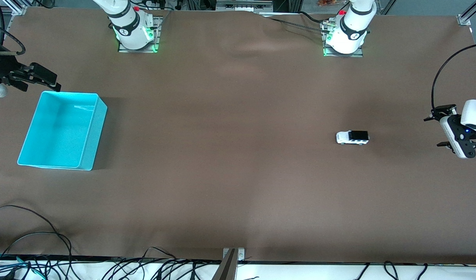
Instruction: Wind and store white jeep toy
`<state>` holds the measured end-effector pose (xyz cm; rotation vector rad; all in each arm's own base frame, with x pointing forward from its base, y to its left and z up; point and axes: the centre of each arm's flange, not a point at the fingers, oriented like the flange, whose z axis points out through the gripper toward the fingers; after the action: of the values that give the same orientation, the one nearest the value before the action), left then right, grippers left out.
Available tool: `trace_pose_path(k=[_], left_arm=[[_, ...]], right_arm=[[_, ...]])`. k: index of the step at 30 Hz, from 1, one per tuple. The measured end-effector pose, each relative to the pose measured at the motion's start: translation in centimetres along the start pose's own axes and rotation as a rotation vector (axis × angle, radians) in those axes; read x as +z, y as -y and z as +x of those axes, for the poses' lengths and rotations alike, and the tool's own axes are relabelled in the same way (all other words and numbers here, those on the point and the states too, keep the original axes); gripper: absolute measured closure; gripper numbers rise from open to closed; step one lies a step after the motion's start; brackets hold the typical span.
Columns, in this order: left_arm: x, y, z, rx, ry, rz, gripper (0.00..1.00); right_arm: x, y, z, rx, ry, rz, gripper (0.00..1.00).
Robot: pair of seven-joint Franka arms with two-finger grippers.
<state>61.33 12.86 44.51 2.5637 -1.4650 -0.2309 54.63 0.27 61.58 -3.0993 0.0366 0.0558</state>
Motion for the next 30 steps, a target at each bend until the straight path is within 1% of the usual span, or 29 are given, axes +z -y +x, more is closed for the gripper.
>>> trace_pose_path(k=[5,11,20,25,30], left_arm=[[-2.2,-2.4,2.2,-0.088,0.014,0.015,0.00],[-4.6,-5.1,5.0,-0.167,0.029,0.071,0.00],[-9.4,-9.5,8.6,-0.285,-0.005,0.173,0.00],[-11.5,-11.6,9.5,-0.341,-0.027,0.214,0.00],[-12.9,-12.3,8.8,-0.384,-0.042,0.240,0.00]], right_arm=[[0.0,0.0,0.0,0.000,0.000,0.000,0.00],[0.0,0.0,0.0,0.000,0.000,0.000,0.00],[0.0,0.0,0.0,0.000,0.000,0.000,0.00],[0.0,0.0,0.0,0.000,0.000,0.000,0.00],[0.0,0.0,0.0,0.000,0.001,0.000,0.00]])
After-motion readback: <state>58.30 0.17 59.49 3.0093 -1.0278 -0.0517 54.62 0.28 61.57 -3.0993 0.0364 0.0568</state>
